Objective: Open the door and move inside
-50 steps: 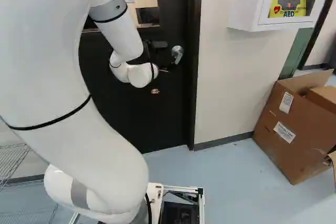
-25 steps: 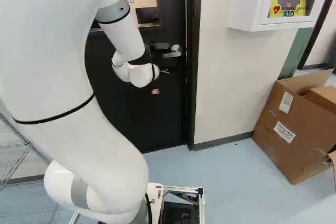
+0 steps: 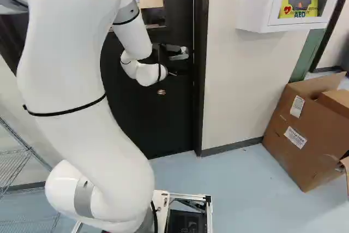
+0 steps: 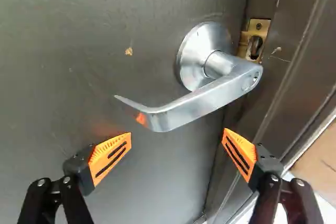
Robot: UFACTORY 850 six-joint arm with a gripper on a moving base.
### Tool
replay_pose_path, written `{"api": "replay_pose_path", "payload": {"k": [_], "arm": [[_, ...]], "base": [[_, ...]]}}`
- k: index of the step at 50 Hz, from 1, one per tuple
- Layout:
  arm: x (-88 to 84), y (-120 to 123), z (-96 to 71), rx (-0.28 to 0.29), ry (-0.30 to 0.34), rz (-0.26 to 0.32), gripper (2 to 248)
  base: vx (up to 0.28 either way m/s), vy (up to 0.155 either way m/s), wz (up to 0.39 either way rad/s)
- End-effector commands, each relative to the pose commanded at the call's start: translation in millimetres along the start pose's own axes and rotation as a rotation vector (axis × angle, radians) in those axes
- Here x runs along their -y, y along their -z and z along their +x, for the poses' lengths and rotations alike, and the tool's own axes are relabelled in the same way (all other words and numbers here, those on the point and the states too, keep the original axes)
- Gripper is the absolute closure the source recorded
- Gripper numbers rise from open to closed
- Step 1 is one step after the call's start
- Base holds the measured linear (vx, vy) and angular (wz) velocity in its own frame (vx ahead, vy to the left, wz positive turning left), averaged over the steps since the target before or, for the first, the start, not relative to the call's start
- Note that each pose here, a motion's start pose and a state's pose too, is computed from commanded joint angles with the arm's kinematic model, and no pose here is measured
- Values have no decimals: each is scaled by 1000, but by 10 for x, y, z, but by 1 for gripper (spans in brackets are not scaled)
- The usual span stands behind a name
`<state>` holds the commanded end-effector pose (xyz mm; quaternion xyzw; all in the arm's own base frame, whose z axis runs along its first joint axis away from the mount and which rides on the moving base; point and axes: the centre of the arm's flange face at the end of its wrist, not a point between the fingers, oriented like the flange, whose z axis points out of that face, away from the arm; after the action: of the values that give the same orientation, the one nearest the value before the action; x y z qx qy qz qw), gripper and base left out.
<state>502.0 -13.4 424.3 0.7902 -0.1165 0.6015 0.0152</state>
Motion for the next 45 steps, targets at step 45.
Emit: {"api": "replay_pose_path", "payload": {"k": [45], "arm": [[525,-809,88,-28,4,60,3]], "base": [[0,0,0]]}}
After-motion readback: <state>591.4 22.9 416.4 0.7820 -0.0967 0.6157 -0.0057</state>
